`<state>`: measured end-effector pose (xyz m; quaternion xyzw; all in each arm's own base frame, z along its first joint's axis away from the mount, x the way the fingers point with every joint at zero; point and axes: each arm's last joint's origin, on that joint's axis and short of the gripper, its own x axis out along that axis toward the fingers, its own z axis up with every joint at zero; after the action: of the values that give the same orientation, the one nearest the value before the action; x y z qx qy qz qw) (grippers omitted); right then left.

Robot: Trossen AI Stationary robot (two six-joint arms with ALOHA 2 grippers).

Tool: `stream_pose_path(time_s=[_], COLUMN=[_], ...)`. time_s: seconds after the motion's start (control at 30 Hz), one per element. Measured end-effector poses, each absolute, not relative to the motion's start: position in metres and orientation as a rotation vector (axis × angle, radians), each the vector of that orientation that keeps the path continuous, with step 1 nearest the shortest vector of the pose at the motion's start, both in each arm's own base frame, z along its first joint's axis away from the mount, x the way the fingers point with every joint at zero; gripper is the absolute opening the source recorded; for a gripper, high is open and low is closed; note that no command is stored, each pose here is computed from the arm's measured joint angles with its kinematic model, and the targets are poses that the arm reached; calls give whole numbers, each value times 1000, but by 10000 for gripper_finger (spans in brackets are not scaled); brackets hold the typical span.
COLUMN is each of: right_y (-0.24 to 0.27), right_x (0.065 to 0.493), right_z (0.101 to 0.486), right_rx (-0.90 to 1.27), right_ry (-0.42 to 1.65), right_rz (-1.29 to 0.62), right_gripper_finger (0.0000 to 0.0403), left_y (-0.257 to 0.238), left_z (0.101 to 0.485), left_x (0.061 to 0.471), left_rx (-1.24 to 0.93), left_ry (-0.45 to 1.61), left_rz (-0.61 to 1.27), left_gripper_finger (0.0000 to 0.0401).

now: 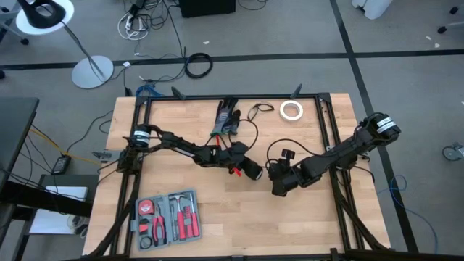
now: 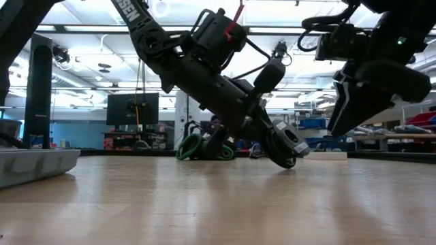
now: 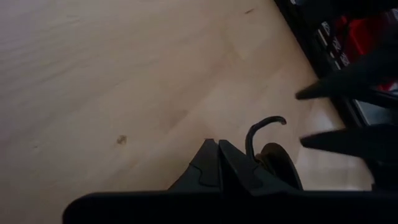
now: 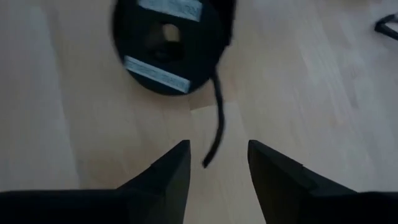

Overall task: Coil cords
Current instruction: Coil the black wire into a spool

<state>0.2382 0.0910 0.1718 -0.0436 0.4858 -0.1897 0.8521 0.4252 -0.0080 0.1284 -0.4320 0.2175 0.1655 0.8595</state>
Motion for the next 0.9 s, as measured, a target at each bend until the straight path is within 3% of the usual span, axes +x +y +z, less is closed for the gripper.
stream_pose_path(time_s=[0.47,0.6,0.8,0.9], right_y=[75,74,75,75], right_x=[238,238,238,239], right_z=[158,158,158,158], right_rx=[-24,-22,-20,-19], right_ry=[1055,1054,1069,1067], right_rz=[-401,-406,-374,-370], right_gripper_finger=[143,103,13,8], left_y=[-14,-14,-14,-14], left_z=[136,135,135,135], left_x=[429,429,429,429], left_rx=[-897,-891,-890,-889], left_ry=[392,398,400,405], left_rz=[281,278,276,276], left_gripper_finger=[0,0,0,0])
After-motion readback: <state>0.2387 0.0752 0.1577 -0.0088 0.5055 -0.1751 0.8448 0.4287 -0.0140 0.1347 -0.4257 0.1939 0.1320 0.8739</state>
